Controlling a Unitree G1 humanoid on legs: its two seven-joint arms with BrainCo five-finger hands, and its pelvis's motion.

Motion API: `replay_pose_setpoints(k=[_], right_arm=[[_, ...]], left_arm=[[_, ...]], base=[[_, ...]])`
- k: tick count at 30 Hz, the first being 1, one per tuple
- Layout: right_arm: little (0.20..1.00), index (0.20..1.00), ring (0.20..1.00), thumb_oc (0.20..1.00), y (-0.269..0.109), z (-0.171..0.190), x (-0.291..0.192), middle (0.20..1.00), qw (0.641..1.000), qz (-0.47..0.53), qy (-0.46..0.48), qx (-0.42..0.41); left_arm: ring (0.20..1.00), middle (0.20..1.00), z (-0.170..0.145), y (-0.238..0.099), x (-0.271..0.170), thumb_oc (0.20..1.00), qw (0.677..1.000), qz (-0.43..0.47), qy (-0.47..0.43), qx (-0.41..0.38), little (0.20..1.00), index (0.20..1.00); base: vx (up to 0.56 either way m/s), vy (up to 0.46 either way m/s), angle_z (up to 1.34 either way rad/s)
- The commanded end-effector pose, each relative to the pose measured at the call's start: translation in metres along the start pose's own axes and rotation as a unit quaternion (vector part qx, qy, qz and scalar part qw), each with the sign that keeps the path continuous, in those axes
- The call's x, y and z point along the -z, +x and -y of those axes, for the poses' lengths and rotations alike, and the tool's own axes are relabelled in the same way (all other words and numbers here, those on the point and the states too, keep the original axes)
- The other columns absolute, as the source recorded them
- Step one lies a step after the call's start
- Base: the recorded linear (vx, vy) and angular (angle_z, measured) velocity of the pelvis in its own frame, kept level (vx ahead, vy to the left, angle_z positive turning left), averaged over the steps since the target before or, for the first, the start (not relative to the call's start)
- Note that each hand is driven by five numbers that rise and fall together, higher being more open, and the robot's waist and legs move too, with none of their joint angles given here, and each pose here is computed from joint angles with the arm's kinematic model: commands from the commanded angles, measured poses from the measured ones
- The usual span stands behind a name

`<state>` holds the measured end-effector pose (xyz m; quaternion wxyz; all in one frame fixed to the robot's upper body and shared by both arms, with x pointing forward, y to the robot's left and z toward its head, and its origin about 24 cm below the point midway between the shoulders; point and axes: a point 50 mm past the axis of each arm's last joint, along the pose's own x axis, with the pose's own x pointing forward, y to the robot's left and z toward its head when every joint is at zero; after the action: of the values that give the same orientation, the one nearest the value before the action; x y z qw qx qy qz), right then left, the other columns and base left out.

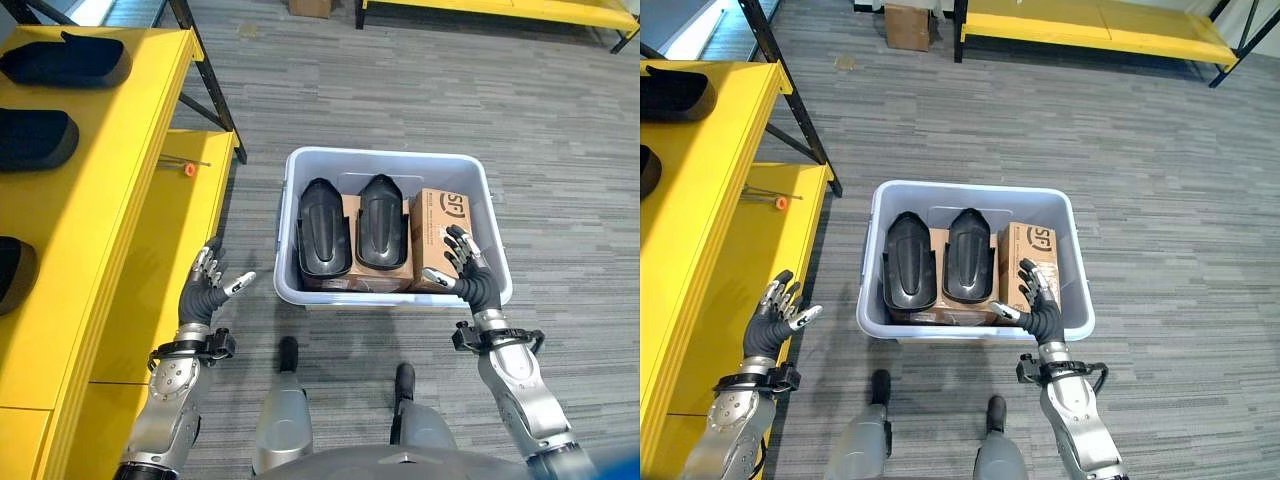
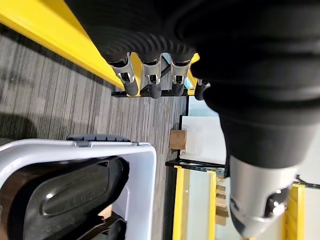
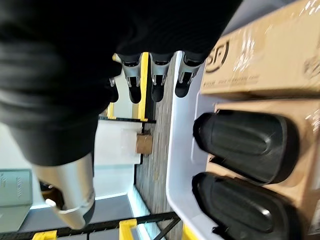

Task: Move parts from the plastic box to the shelf.

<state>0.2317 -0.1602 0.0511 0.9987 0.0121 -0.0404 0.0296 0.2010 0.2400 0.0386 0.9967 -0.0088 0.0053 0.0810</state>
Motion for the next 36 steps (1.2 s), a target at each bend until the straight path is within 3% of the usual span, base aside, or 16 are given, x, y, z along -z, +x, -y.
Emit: replay_pose_setpoints(k=[1, 16, 36], right_arm=[[1.000, 1.000, 1.000, 1.000, 0.022, 0.010, -0.039, 1.000, 0.996, 0.091, -0.010, 0.016], [1.000, 1.000, 1.000, 1.000, 0.101, -0.005, -0.085, 1.000, 0.981, 0.155, -0.009, 0.115], [1.000, 1.000, 1.000, 1.000, 0.140, 0.021, -0.109, 1.000, 0.966, 0.151, -0.047, 0.206]], left_arm=[[1.000, 1.000, 0.015, 0.000, -0.020, 1.000, 0.998, 0.059, -0.025, 0.021, 1.000, 1.000], [1.000, 1.000, 0.049, 0.018, -0.043, 1.000, 0.991, 0.107, -0.056, 0.064, 1.000, 1.000], [1.000, 1.000, 0.058, 0.025, -0.053, 1.000, 0.986, 0.133, -0.070, 0.075, 1.000, 1.000]], base=[[-0.04, 0.027, -0.12], [-0.02, 0.004, -0.01], [0.00, 0.000, 0.00]])
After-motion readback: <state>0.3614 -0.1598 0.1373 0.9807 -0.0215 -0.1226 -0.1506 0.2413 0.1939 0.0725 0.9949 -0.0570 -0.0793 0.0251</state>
